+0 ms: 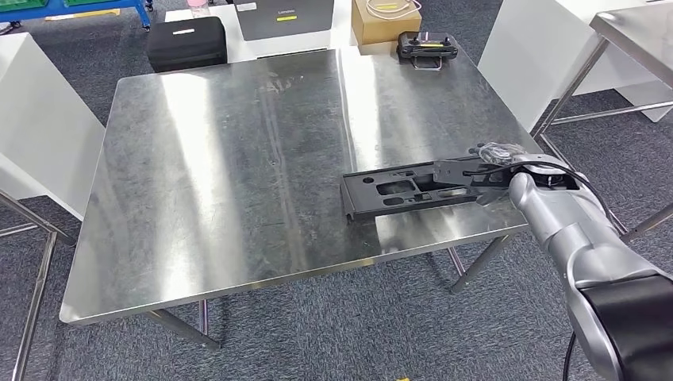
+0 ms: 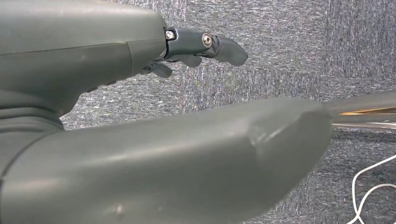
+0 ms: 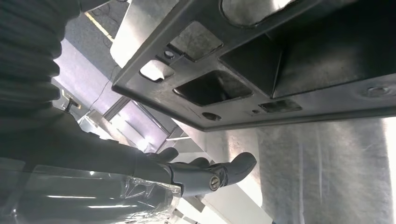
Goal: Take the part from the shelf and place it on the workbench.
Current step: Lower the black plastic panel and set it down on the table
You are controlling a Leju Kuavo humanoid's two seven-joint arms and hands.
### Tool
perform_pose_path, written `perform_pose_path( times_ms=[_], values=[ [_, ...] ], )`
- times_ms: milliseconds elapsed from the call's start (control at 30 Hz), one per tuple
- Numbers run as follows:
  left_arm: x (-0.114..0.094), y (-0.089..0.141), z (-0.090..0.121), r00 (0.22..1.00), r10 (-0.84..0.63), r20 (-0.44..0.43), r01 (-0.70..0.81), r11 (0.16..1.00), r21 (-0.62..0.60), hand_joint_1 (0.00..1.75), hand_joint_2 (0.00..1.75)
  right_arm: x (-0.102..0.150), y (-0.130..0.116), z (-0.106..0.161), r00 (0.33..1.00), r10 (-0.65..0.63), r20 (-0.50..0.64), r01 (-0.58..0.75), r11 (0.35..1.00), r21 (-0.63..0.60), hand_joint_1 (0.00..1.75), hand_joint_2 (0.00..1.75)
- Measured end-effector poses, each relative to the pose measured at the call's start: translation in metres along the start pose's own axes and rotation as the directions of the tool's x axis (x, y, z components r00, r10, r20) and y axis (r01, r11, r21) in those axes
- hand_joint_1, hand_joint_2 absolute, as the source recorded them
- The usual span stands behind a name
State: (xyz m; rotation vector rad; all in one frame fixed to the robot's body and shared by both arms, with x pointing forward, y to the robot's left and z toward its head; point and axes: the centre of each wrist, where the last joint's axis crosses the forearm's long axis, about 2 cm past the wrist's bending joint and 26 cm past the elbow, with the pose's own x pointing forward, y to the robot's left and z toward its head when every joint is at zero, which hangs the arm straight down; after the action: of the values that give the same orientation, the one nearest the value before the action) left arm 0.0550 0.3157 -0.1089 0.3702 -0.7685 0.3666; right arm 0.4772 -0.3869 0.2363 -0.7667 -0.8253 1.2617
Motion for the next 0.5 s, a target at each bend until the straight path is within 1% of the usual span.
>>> perform_pose_path(
  times_ms=[467,500],
  values=[
    [-0.0006,0.0003,0.0004,1.0,0.011,-0.003,-0.011,1.0,0.004,0.0,0.0,-0.001,-0.0001,0.0002,1.0,0.007,0.009,-0.008,0.997,0.077,0.0,1.75],
    [-0.0007,0.0002,0.0005,1.0,0.012,-0.003,-0.012,1.0,0.004,0.0,0.0,-0.0027,-0.0004,0.0004,1.0,0.01,-0.008,-0.009,0.996,0.084,0.0,1.31]
  ],
)
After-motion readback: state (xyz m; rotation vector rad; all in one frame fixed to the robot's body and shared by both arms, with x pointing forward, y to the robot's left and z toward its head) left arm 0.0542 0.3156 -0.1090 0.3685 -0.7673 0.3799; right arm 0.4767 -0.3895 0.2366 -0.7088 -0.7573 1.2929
